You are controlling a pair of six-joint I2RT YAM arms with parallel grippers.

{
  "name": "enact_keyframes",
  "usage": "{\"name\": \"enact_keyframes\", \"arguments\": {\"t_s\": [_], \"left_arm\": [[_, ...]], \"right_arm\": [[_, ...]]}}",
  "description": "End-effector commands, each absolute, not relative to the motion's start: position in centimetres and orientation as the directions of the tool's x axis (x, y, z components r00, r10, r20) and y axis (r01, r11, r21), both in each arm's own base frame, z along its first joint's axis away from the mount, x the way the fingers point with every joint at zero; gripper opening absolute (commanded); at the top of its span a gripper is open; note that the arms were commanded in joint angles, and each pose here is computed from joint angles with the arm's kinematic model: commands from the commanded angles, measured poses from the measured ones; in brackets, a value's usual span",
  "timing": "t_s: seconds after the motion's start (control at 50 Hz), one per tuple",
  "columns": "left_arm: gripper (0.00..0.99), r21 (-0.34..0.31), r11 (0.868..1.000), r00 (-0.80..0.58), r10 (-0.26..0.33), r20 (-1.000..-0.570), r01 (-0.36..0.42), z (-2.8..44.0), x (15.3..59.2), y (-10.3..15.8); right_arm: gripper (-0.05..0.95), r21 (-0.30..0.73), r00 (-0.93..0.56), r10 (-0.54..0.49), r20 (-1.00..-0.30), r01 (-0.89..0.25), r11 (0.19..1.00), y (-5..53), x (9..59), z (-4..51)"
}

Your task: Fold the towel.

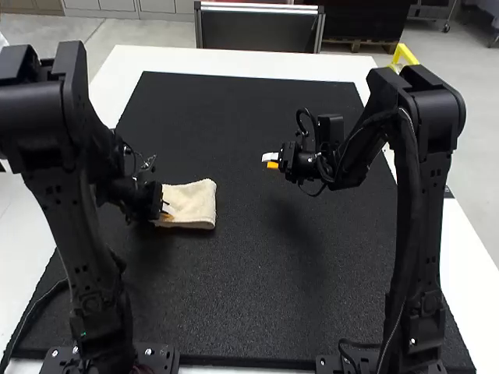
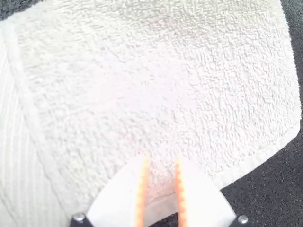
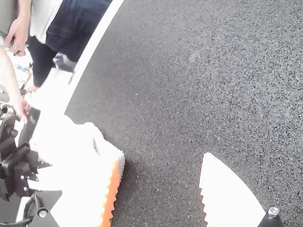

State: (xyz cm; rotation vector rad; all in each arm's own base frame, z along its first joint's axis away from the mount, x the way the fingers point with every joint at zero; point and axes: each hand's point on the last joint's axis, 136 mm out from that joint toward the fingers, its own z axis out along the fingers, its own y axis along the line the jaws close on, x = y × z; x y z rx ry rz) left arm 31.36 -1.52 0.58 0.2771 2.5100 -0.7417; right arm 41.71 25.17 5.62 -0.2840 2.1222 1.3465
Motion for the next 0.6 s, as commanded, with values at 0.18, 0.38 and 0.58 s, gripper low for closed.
{"name": "enact_keyframes", "arguments": {"t_s": [0.18, 0.38, 0.58], "left_arm": [[0.303, -0.373, 0.821, -0.744, 0.089, -0.663, 0.431, 6.0, 34.3, -1.9], [0.333, -0.34, 0.833, -0.7, 0.077, -0.71, 0.436, 8.2, 35.6, -1.3], [0.33, -0.35, 0.854, -0.709, 0.031, -0.704, 0.385, 7.6, 35.5, 0.1]], "right_arm": [[0.42, 0.736, -0.789, 0.125, -0.601, -0.487, 0.469, 24.9, 41.6, 5.0], [0.42, 0.737, -0.79, 0.123, -0.6, -0.487, 0.469, 24.9, 41.5, 4.9], [0.42, 0.737, -0.79, 0.128, -0.6, -0.484, 0.472, 24.7, 41.7, 4.8]]}}
